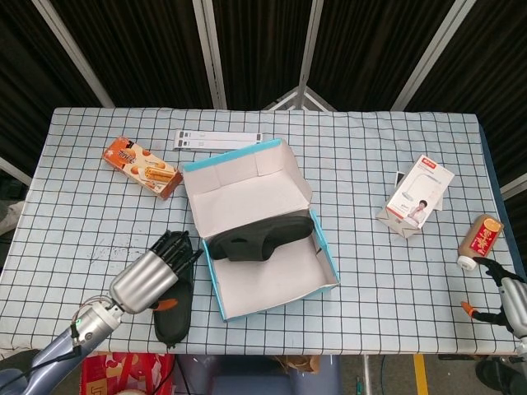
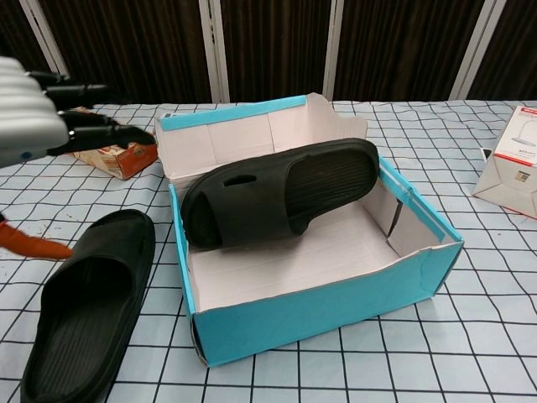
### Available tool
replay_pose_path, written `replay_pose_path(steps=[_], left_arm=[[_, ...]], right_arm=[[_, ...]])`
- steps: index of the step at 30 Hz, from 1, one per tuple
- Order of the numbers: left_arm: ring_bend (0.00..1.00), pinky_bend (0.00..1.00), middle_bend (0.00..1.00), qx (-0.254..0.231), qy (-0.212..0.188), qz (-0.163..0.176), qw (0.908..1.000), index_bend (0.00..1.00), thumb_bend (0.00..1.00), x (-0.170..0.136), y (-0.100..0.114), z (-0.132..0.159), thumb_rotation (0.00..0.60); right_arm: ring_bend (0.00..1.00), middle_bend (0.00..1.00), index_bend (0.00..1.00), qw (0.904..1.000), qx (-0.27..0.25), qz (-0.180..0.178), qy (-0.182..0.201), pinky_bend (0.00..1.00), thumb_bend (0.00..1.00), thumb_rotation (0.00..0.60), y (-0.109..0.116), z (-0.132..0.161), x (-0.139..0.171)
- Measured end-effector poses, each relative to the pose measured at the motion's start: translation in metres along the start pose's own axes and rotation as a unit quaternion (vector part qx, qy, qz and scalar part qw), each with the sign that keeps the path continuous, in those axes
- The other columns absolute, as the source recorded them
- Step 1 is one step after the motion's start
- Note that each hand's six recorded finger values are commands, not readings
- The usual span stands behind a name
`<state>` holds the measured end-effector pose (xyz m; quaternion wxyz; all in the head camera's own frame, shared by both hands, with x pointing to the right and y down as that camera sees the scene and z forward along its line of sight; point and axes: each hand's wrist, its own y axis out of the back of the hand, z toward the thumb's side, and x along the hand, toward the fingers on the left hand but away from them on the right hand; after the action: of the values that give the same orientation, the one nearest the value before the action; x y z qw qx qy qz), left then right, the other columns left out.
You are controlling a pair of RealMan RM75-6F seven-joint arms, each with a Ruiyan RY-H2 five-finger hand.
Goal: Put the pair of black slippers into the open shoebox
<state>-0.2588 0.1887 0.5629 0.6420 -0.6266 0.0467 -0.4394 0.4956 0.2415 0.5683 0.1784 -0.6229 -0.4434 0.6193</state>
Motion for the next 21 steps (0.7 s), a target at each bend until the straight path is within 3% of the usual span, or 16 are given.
replay_pose_path(steps=[6, 13, 17, 21], left_arm=[[0.01, 0.17, 0.21, -0.066, 0.05, -0.047, 0.9954, 0.0, 0.2, -0.015, -0.034, -0.014, 0.221], [0.01, 0.17, 0.2, -0.151, 0.104, -0.103, 0.9776, 0.0, 0.2, -0.013, -0.083, -0.023, 0.209], [0.04, 0.19, 0.19, -0.161, 0.119, -0.113, 0.9733, 0.0, 0.2, -0.004, -0.105, -0.026, 0.207], [0.08, 0.22, 0.19, -0.157, 0.12, -0.102, 0.9749, 0.0, 0.2, 0.006, -0.113, -0.026, 0.206]], right_arm=[[0.25, 0.2, 0.21, 1.0, 0.0, 0.003, -0.002, 0.21, 0.23, 0.6, -0.001, 0.0, 0.001], [0.25, 0.2, 0.21, 1.0, -0.001, 0.008, -0.005, 0.21, 0.23, 0.6, -0.002, -0.001, 0.0], [0.25, 0.2, 0.21, 0.9999, 0.0, 0.01, -0.005, 0.21, 0.23, 0.6, -0.003, -0.001, 0.0], [0.25, 0.2, 0.21, 0.9999, 0.001, 0.01, -0.006, 0.21, 0.23, 0.6, -0.002, -0.001, -0.001]])
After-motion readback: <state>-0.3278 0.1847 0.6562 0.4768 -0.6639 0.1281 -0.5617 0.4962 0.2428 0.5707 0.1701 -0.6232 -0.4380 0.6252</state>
